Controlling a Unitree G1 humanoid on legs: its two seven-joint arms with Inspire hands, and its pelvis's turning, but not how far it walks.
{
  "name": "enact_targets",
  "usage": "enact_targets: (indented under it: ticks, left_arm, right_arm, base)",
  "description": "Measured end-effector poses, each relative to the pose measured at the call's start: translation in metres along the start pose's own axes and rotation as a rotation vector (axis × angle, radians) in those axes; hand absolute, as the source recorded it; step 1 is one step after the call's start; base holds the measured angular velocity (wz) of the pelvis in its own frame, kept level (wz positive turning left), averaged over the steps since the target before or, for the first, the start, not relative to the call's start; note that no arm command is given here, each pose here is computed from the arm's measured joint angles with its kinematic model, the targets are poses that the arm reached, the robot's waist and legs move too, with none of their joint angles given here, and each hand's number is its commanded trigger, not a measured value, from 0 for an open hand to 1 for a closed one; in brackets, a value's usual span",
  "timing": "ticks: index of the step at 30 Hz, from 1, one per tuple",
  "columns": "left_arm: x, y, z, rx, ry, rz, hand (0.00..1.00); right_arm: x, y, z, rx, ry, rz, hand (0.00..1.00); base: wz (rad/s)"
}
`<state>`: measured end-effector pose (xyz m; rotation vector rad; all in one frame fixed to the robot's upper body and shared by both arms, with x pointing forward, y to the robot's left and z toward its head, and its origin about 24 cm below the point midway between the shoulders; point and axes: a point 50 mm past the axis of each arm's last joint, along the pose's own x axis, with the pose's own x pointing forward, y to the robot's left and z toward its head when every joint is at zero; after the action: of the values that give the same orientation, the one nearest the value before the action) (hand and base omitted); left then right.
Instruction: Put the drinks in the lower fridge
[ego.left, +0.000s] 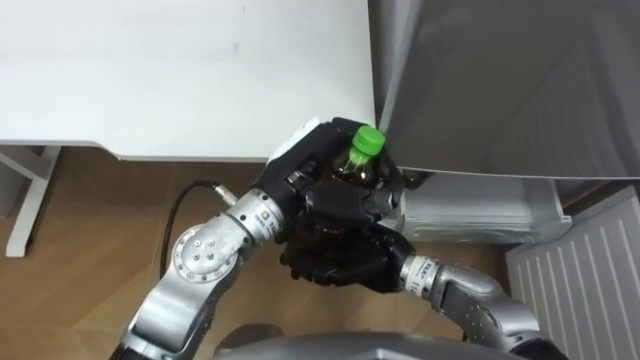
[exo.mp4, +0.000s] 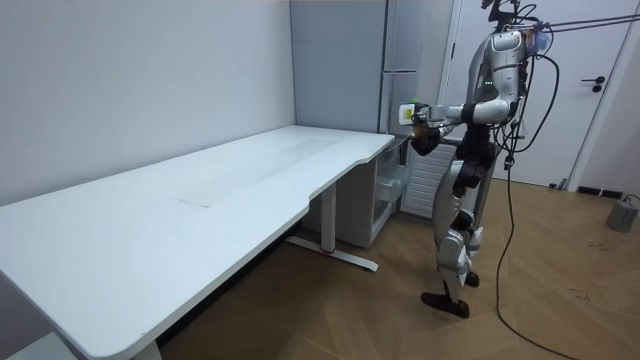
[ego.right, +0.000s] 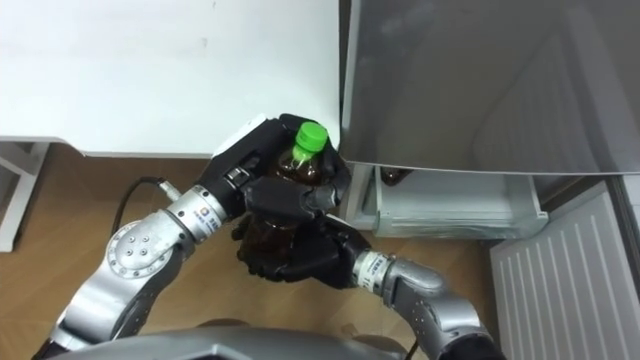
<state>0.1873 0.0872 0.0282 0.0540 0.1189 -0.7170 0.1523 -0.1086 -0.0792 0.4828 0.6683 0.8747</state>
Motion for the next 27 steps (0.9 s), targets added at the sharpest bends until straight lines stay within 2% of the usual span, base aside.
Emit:
enact_targets:
  ticks: [10,11,12,13,14,15,27]
  left_arm:
    - [0.000,0.000,0.000,-0.013,-0.005,-0.005,1.00]
    - [0.000,0.000,0.000,-0.013,-0.005,-0.005,0.93]
    - [0.000,0.000,0.000,-0.013,-0.005,-0.005,0.62]
    - [0.000,0.000,0.000,-0.014,-0.005,-0.005,0.50]
    - [0.000,0.000,0.001,-0.017,-0.007,-0.005,0.32]
    - [0.000,0.000,0.001,-0.018,-0.007,-0.005,0.00]
    - [0.003,0.000,0.003,-0.028,-0.024,0.000,0.00]
  right_arm:
    - [0.001,0.001,0.000,-0.003,0.001,0.007,1.00]
    - [0.001,0.001,0.000,-0.004,0.001,0.008,1.00]
    - [0.001,0.002,-0.001,-0.005,0.001,0.009,1.00]
    - [0.002,0.002,-0.001,-0.005,0.001,0.010,1.00]
    - [0.002,0.002,-0.001,-0.006,0.002,0.011,1.00]
    - [0.002,0.002,-0.001,-0.006,0.003,0.012,1.00]
    - [0.010,0.017,-0.006,0.079,-0.026,0.141,1.00]
  base:
    - [0.00]
    - [0.00]
    - [0.00]
    - [0.00]
    - [0.00]
    - [0.00]
    - [0.00]
